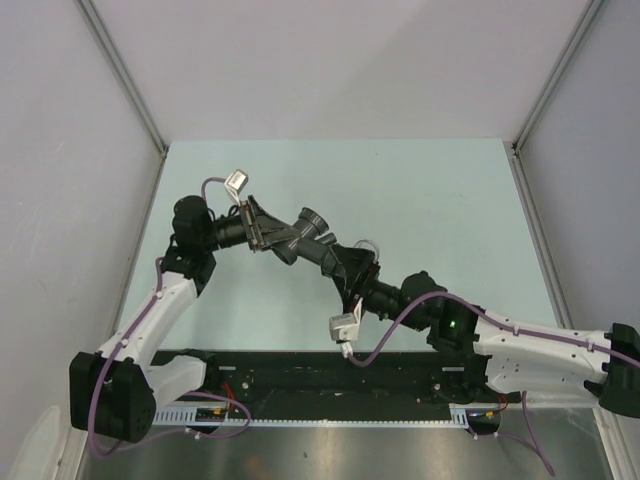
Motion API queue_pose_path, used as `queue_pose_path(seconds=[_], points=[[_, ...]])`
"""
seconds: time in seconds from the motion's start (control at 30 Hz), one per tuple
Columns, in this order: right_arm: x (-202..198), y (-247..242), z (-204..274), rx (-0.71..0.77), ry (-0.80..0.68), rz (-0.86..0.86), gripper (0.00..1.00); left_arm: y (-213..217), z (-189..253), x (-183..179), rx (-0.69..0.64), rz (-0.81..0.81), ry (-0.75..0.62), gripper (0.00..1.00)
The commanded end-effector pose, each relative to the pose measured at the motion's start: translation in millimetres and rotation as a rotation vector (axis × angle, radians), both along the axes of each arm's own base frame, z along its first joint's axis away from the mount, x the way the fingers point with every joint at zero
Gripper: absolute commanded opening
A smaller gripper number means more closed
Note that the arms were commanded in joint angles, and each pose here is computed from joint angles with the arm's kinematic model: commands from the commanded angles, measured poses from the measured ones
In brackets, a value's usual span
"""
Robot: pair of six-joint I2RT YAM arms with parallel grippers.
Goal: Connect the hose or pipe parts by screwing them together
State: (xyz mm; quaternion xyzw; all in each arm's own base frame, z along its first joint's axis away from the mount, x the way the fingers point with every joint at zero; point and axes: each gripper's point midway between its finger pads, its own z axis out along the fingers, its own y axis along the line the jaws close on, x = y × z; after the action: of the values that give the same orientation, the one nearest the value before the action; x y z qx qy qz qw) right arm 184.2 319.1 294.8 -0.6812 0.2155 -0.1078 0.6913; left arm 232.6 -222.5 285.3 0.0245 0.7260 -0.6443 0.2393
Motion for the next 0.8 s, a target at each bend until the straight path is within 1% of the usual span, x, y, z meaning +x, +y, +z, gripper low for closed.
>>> queue_pose_path(seconds=[0.0, 0.03, 0.07, 0.1, 0.13, 0.17, 0.2, 0.23, 0.27, 0.3, 0.33, 0.37, 0.4, 0.43, 0.47, 0.5, 0.53, 0.57, 0.63, 0.67, 0.77], points=[[6.3, 11.2, 6.0, 0.225, 0.335, 0.055, 0.00, -2.0, 28.9, -11.4, -0.008, 0.016, -0.316, 0.00], [11.7, 10.1, 2.2, 0.255, 0.402, 0.052, 0.00, 0.4, 33.1, -9.7, 0.012, 0.053, -0.422, 0.00], [10.5, 11.7, -3.0, 0.309, 0.525, 0.056, 0.00, 0.5, 32.8, -8.5, 0.021, 0.075, -0.465, 0.00], [10.7, 12.0, 0.6, 0.352, 0.570, 0.062, 0.00, 1.3, 27.3, -8.1, 0.030, 0.091, -0.498, 0.00], [14.0, 9.8, 1.9, 0.392, 0.625, 0.063, 0.00, 2.8, 34.8, -7.7, 0.035, 0.117, -0.613, 0.00], [13.4, 9.5, 3.3, 0.417, 0.670, 0.079, 0.00, 2.9, 34.3, -8.0, 0.038, 0.128, -0.648, 0.00], [6.2, 12.0, 4.4, 0.445, 0.765, 0.134, 0.00, 2.5, 30.1, -10.3, 0.040, 0.133, -0.673, 0.00], [13.2, 5.6, 7.6, 0.476, 0.799, 0.132, 0.00, 2.5, 36.4, -10.6, 0.027, 0.146, -0.741, 0.00], [15.0, 3.0, 10.3, 0.502, 0.837, 0.144, 0.00, 1.3, 38.8, -13.9, 0.017, 0.143, -0.776, 0.00], [8.0, 4.0, 14.0, 0.533, 0.936, 0.199, 0.00, 1.0, 37.2, -15.5, 0.016, 0.144, -0.800, 0.00], [7.1, 2.2, 15.9, 0.542, 0.978, 0.227, 0.00, 0.0, 41.6, -17.7, 0.015, 0.144, -0.884, 0.01], [19.0, -5.9, 16.0, 0.576, 1.027, 0.214, 0.00, -1.1, 43.5, -21.4, 0.011, 0.137, -0.930, 0.01], [11.4, -5.2, 22.9, 0.574, 1.061, 0.286, 0.00, -3.5, 39.7, -23.5, 0.010, 0.131, -0.953, 0.00], [10.7, -7.0, 24.5, 0.606, 1.159, 0.307, 0.00, -4.4, 42.8, -23.6, 0.006, 0.138, -1.003, 0.01], [20.6, -11.6, 20.5, 0.615, 1.193, 0.299, 0.00, -6.9, 45.2, -25.7, -0.007, 0.136, -1.024, 0.00], [16.7, -12.4, 26.3, 0.611, 1.214, 0.353, 0.00, -9.2, 39.0, -27.6, -0.013, 0.122, -1.034, 0.00], [15.9, -13.9, 26.6, 0.633, 1.307, 0.369, 0.00, -9.3, 47.3, -32.0, -0.039, 0.130, -1.115, 0.00], [20.3, -14.1, 22.1, 0.633, 1.350, 0.371, 0.00, -11.1, 47.5, -36.1, -0.050, 0.125, -1.147, 0.00], [24.6, -22.0, 26.0, 0.642, 1.389, 0.397, 0.00, -10.5, 46.7, -36.5, -0.047, 0.138, -1.199, 0.00], [25.1, -23.5, 25.9, 0.651, 1.423, 0.396, 0.00, -10.9, 45.4, -36.8, -0.045, 0.135, -1.207, 0.00], [24.8, -26.4, 25.3, 0.640, 1.421, 0.393, 0.00, -12.0, 42.8, -37.4, -0.032, 0.125, -1.246, 0.00]])
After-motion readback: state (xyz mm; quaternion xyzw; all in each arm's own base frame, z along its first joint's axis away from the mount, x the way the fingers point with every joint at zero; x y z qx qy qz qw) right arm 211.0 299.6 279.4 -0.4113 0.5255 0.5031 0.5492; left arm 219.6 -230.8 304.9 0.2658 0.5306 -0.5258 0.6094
